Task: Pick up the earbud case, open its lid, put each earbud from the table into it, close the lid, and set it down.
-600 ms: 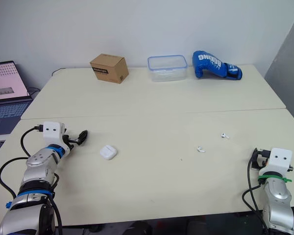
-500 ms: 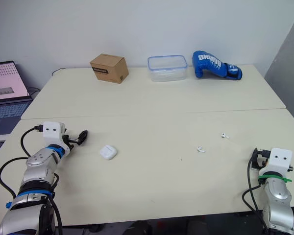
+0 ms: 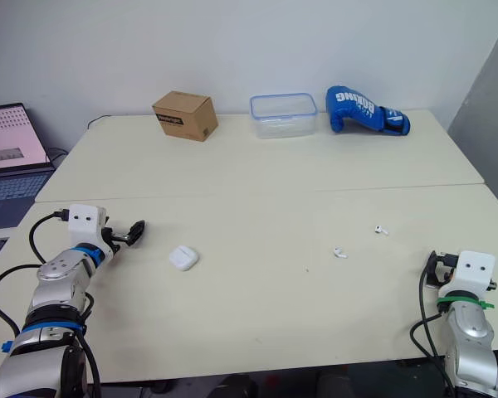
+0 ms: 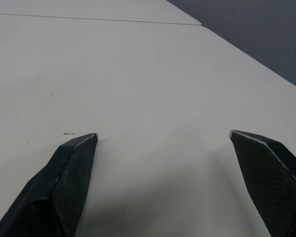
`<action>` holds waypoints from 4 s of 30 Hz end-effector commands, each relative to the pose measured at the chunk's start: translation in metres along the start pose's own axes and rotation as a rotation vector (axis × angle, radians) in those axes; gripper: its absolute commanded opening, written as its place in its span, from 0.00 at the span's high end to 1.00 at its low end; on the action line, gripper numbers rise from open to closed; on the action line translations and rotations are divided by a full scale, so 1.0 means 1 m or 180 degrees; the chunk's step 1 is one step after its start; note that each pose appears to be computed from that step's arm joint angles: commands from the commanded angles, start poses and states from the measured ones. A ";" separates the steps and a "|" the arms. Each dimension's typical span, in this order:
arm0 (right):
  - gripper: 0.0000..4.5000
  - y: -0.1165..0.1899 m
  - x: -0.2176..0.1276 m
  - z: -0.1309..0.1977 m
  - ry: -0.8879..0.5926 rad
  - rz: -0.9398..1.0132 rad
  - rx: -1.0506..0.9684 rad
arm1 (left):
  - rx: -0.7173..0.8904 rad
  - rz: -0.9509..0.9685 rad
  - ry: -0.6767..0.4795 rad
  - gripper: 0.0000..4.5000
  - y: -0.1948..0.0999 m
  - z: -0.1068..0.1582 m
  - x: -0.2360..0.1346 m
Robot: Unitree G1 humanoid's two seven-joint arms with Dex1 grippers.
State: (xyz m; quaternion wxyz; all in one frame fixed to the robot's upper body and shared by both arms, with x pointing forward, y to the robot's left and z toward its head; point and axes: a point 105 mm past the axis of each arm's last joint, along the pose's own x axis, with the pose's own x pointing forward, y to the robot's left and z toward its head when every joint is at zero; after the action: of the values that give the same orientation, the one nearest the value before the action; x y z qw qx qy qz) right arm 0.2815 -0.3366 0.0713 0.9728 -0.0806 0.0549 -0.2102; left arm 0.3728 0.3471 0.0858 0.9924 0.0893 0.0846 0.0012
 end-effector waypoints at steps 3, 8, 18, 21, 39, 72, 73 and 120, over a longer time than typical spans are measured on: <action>0.00 -0.002 0.001 0.011 -0.0119 -0.0020 -0.0025 | 0.0065 -0.0097 -0.0222 0.01 0.005 0.021 -0.005; 0.00 0.012 0.006 0.035 -0.0290 0.0148 0.0000 | 0.0096 -0.0421 -0.0379 0.01 0.002 0.041 -0.017; 0.00 0.167 -0.022 0.134 -0.1021 0.3444 -0.0101 | 0.0245 -0.1877 0.0157 0.01 -0.067 0.064 -0.082; 0.00 0.195 -0.042 0.141 -0.1006 0.4076 -0.0090 | 0.0241 -0.2034 0.0230 0.01 -0.081 0.063 -0.091; 0.00 0.263 -0.136 0.139 -0.0863 0.5588 -0.0794 | 0.0375 -0.1973 0.0739 0.01 -0.112 0.004 -0.072; 0.00 0.244 -0.115 0.184 0.0148 0.5079 0.1070 | 0.3563 -0.2805 -0.3720 0.39 -0.223 0.163 -0.060; 0.00 0.247 -0.115 0.183 0.0147 0.5053 0.1037 | 0.3579 -0.2831 -0.3737 0.39 -0.225 0.164 -0.060; 0.81 0.244 -0.046 0.146 -0.0419 0.3940 -0.1280 | 0.2260 -0.4071 -0.1860 0.28 -0.243 0.175 -0.037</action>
State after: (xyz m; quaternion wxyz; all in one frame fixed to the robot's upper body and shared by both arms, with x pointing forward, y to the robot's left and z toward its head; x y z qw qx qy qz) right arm 0.3651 -0.0999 0.1494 0.9019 -0.1861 0.1287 0.3679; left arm 0.3651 0.0808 0.2064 0.7028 0.3299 -0.1544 -0.6110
